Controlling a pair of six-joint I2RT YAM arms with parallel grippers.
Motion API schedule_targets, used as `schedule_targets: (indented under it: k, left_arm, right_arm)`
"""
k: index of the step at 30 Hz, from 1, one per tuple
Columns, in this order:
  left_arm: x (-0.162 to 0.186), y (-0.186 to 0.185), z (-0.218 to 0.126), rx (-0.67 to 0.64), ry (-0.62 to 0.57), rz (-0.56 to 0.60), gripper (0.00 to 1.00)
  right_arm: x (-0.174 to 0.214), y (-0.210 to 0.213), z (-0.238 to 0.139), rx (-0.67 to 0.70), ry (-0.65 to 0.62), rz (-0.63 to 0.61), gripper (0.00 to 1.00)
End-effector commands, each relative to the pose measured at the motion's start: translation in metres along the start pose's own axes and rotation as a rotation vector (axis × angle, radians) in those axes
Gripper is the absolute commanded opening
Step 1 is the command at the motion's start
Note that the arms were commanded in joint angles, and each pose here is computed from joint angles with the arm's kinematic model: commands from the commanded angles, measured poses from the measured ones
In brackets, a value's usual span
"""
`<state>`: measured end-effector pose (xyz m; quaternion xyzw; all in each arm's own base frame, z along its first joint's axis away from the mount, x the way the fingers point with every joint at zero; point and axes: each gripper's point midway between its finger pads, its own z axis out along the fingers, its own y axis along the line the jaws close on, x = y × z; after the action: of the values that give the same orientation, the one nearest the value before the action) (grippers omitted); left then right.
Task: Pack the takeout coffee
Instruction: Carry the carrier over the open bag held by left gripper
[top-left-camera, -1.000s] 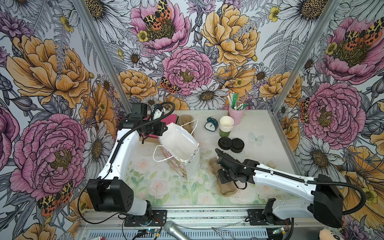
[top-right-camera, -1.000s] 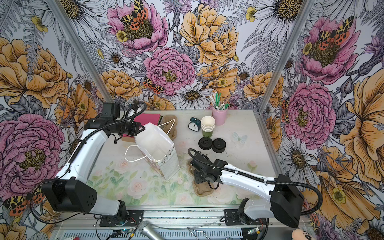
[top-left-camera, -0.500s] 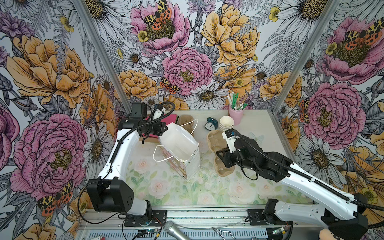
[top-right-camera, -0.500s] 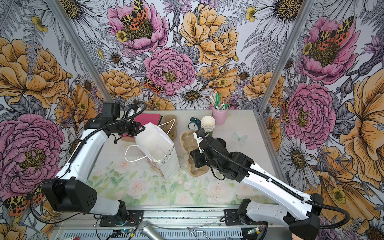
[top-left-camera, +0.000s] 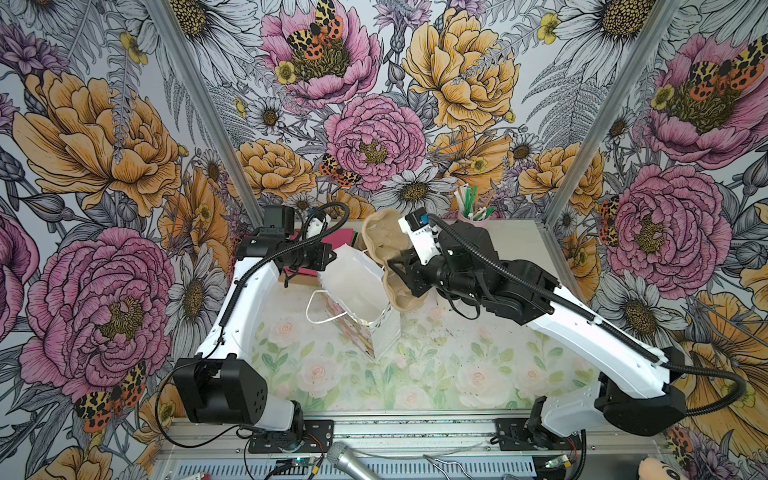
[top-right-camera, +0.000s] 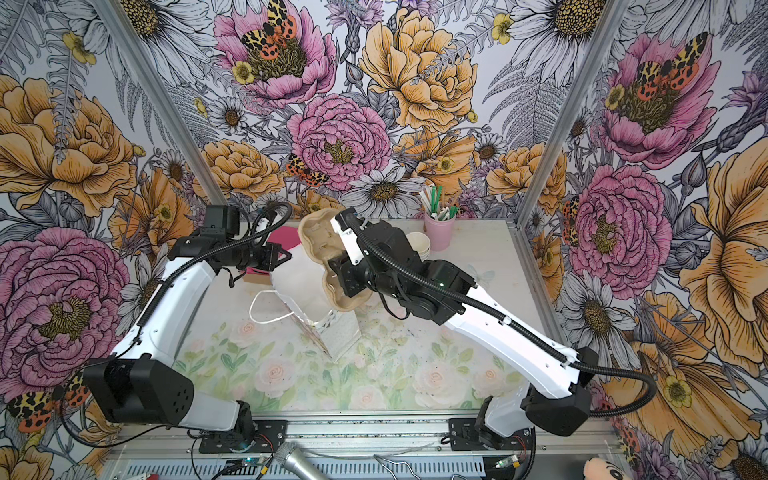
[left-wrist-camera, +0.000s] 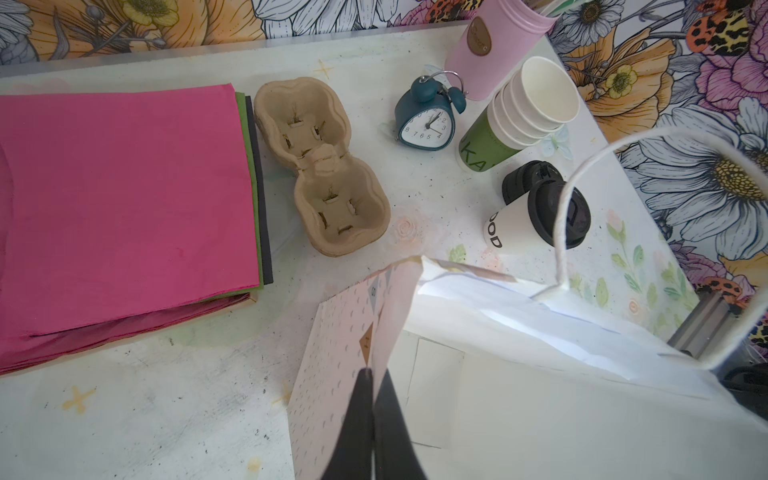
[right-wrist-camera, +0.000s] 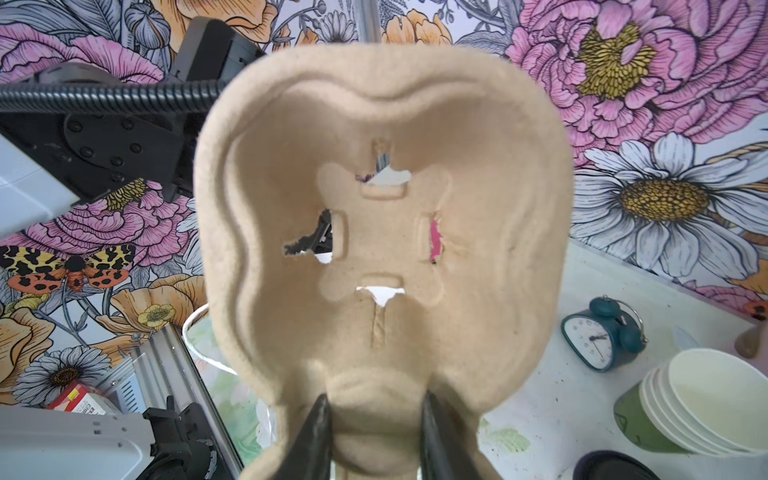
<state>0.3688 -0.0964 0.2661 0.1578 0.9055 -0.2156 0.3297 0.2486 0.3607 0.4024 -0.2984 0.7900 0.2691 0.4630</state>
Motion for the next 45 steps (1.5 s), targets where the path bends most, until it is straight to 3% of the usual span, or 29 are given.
schedule_targets:
  k: [1,12,20,45]
  left_arm:
    - [-0.009,-0.008,-0.008,0.035,-0.053,0.010,0.00]
    - [-0.010,-0.010,-0.007,0.059,-0.060,0.001,0.00]
    - [-0.011,-0.008,-0.008,0.062,-0.064,-0.010,0.00]
    - [-0.031,-0.028,-0.026,0.093,-0.150,0.024,0.00]
  right_arm:
    - [-0.016,0.019,0.014,-0.056,-0.027,-0.038,0.30]
    - [-0.024,0.028,0.068,-0.054,-0.066,-0.041,0.29]
    - [0.007,0.018,0.097,-0.011,-0.006,-0.067,0.27]
    - [0.070,-0.003,0.100,0.016,0.092,-0.077,0.27]
